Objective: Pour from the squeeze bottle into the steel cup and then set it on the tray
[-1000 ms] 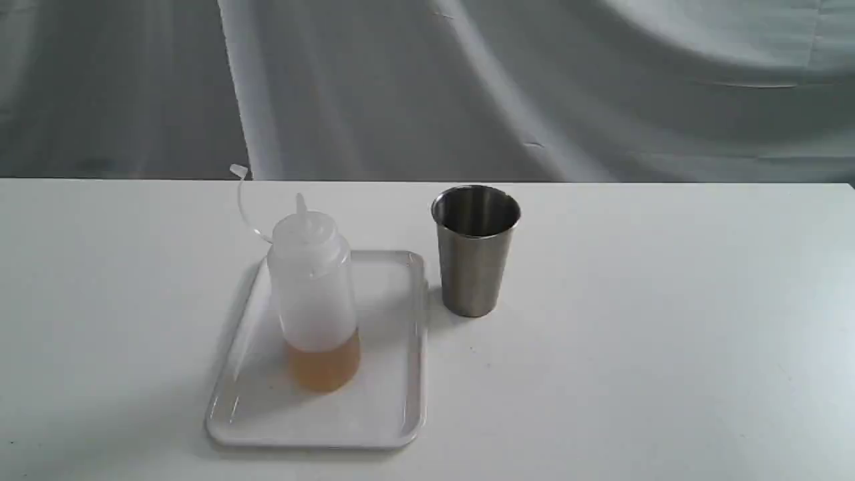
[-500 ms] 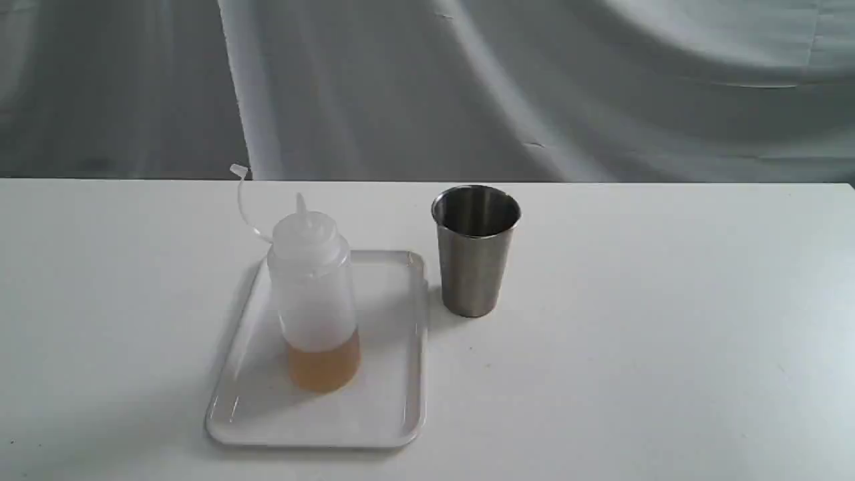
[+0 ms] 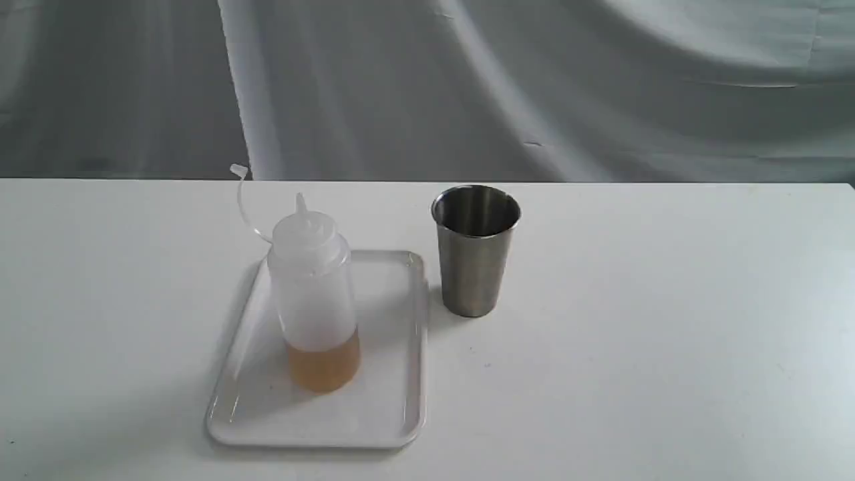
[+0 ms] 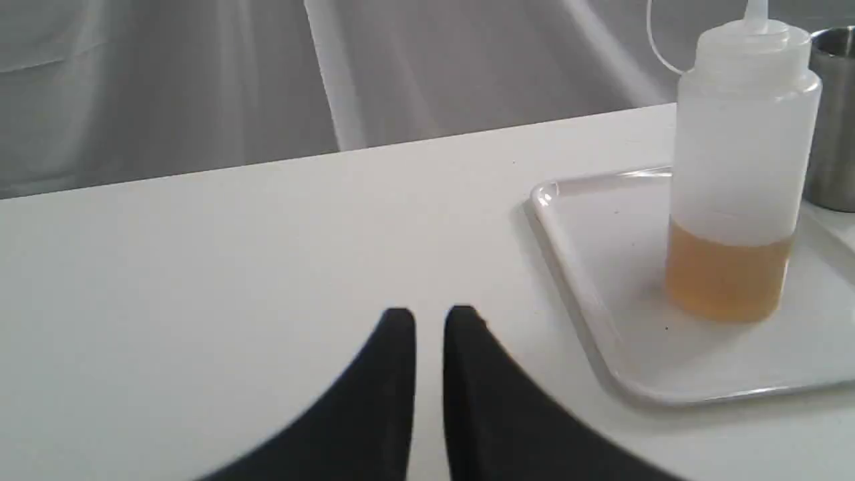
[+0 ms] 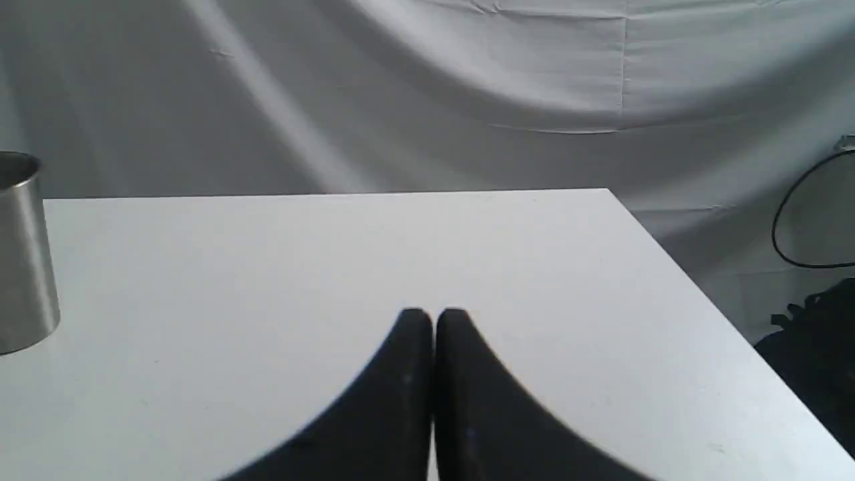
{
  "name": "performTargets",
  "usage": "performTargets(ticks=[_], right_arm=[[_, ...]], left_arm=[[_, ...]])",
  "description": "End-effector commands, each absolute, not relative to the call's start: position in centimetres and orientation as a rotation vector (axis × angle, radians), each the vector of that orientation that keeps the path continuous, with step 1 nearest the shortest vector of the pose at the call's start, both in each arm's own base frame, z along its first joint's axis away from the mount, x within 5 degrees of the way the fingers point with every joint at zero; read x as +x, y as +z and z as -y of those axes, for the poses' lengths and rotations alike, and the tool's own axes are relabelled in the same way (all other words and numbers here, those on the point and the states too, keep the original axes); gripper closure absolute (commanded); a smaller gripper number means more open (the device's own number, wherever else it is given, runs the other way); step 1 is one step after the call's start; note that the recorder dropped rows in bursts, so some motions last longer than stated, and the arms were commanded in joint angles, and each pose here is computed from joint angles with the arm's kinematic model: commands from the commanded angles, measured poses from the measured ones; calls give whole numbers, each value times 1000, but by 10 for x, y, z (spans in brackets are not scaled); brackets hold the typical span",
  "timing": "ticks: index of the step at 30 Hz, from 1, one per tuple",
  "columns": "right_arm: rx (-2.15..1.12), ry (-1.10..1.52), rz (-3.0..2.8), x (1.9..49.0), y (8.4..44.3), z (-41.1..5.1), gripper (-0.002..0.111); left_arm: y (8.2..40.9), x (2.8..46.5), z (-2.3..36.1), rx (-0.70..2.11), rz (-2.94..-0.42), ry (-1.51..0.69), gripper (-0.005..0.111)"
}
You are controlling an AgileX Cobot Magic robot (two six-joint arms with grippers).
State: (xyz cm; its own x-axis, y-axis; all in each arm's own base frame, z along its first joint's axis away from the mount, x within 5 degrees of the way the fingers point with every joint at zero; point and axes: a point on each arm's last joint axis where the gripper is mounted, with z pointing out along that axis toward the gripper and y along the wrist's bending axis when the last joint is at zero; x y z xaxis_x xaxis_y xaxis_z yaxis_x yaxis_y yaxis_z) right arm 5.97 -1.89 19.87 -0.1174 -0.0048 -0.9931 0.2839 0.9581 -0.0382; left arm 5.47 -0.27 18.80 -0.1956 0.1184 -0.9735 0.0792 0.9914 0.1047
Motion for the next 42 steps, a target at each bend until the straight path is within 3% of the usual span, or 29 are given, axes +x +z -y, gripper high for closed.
performTargets(ticks=[1, 42], right_arm=[[223, -253, -1670, 59, 198, 19, 108], [257, -215, -1665, 59, 198, 19, 108]], left_arm=[[187, 55, 3, 147, -1762, 32, 98], [187, 55, 3, 147, -1762, 32, 98]])
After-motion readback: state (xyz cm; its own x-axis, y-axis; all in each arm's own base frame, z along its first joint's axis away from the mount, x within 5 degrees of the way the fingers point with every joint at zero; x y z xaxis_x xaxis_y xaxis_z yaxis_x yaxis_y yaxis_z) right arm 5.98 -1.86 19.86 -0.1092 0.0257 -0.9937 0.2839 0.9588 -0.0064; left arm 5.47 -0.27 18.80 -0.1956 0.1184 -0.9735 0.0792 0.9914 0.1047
